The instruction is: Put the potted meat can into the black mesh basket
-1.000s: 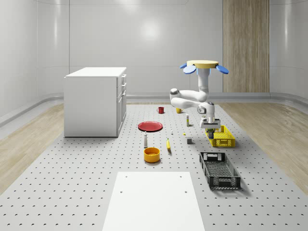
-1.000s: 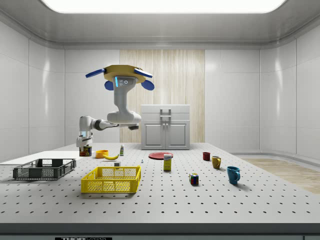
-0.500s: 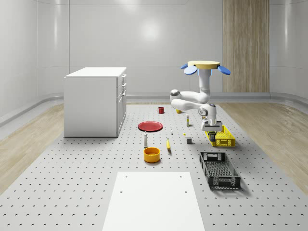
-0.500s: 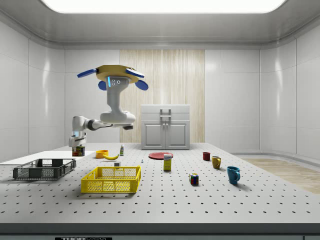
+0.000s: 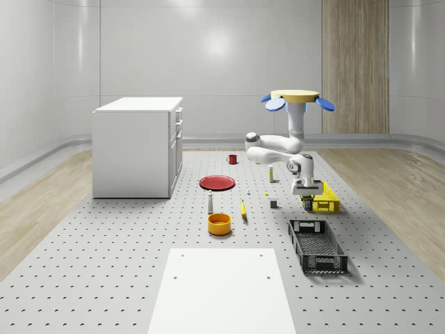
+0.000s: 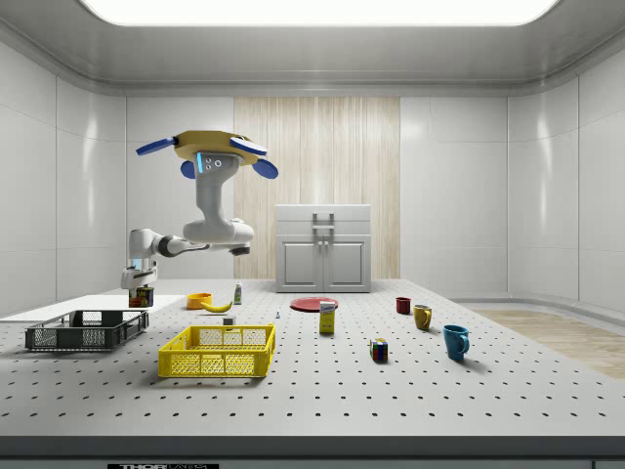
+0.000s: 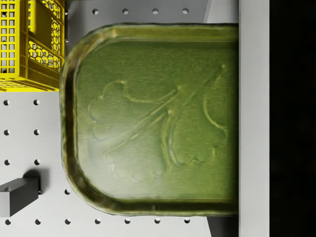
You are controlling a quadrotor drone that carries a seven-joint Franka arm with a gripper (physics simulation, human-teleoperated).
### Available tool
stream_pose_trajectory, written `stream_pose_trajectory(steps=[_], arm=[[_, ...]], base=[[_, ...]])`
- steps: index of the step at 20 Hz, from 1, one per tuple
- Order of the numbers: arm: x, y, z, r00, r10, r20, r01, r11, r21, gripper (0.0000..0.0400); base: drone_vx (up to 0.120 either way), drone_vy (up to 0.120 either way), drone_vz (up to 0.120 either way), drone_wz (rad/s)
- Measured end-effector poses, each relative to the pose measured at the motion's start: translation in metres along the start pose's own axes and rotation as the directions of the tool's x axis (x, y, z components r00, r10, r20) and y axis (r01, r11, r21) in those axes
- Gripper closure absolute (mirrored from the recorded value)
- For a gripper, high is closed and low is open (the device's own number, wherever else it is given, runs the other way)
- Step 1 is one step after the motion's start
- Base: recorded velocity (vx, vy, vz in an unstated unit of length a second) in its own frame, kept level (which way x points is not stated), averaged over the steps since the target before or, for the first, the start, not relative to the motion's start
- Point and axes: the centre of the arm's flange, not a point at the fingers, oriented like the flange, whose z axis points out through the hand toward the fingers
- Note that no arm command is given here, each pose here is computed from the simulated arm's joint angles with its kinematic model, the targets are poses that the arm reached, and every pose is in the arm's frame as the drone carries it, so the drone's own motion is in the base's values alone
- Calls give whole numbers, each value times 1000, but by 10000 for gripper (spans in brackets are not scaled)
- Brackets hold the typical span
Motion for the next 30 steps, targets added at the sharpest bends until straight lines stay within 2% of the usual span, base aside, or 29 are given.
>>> stream_pose_trajectory(steps=[30], arm=[[0, 0, 0, 1000, 0, 0, 0, 1000, 0, 118]], base=[[120, -12, 5, 0]])
